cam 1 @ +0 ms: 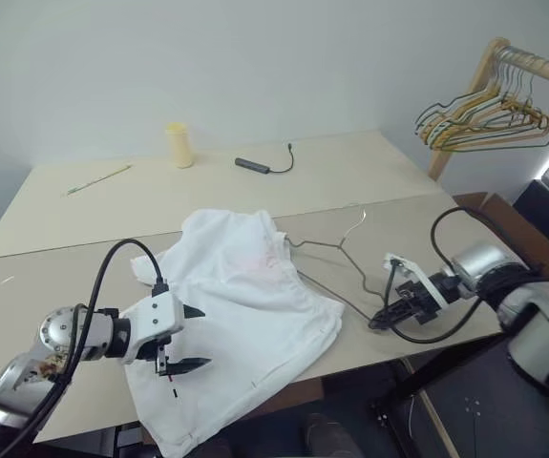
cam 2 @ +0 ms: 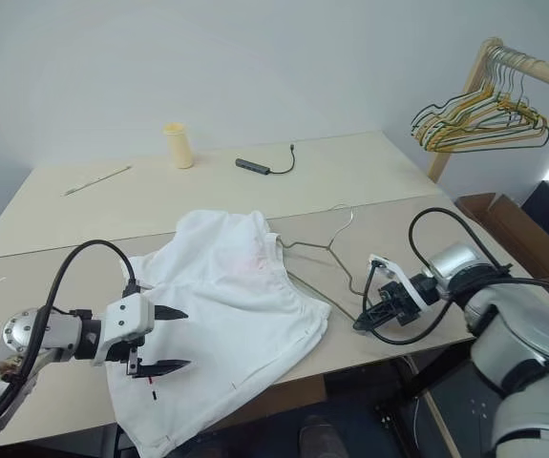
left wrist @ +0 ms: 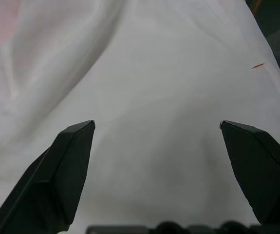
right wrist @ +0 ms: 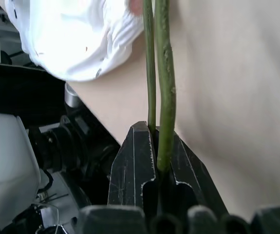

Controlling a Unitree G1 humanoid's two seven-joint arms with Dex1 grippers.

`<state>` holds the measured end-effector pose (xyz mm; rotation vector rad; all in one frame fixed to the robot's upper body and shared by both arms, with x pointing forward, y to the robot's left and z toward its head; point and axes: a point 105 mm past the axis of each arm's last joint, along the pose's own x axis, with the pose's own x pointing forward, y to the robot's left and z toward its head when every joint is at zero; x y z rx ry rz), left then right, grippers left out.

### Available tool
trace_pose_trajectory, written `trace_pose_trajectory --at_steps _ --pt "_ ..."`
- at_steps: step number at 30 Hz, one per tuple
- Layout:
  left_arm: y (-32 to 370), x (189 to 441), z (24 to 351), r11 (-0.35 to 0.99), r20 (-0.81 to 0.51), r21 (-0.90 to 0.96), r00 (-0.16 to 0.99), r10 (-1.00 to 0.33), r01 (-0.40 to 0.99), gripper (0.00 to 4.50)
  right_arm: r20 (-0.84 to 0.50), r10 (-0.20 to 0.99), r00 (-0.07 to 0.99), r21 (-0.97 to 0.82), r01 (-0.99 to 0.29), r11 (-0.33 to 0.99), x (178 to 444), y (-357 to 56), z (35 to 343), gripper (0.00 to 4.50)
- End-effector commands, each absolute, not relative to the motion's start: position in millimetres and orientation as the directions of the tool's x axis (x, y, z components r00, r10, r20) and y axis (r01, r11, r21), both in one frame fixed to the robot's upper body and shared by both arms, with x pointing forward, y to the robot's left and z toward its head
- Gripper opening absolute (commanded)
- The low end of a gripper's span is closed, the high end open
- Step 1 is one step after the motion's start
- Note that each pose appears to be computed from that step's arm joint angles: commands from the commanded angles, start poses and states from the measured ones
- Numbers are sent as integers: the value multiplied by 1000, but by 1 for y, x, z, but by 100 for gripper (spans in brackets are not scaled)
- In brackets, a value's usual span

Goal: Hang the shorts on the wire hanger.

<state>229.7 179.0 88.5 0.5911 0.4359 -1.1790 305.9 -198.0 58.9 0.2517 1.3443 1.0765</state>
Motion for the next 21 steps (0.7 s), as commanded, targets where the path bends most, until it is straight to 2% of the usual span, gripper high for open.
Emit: trace_pose_trajectory --at_steps 1,6,15,21 --pt "178 231 95 248 -602 253 352 -717 935 448 -612 780 -130 711 -521 472 318 -188 79 0" --pt "180 231 93 255 -607 259 362 -707 932 448 -609 778 -152 702 -560 440 321 -177 85 0" --pt "177 231 88 258 -609 267 370 -702 929 448 -668 738 -95 653 -551 520 337 -171 79 0" --pt "179 232 86 267 -612 278 384 -691 923 448 -626 780 -12 597 -650 470 354 -168 104 0"
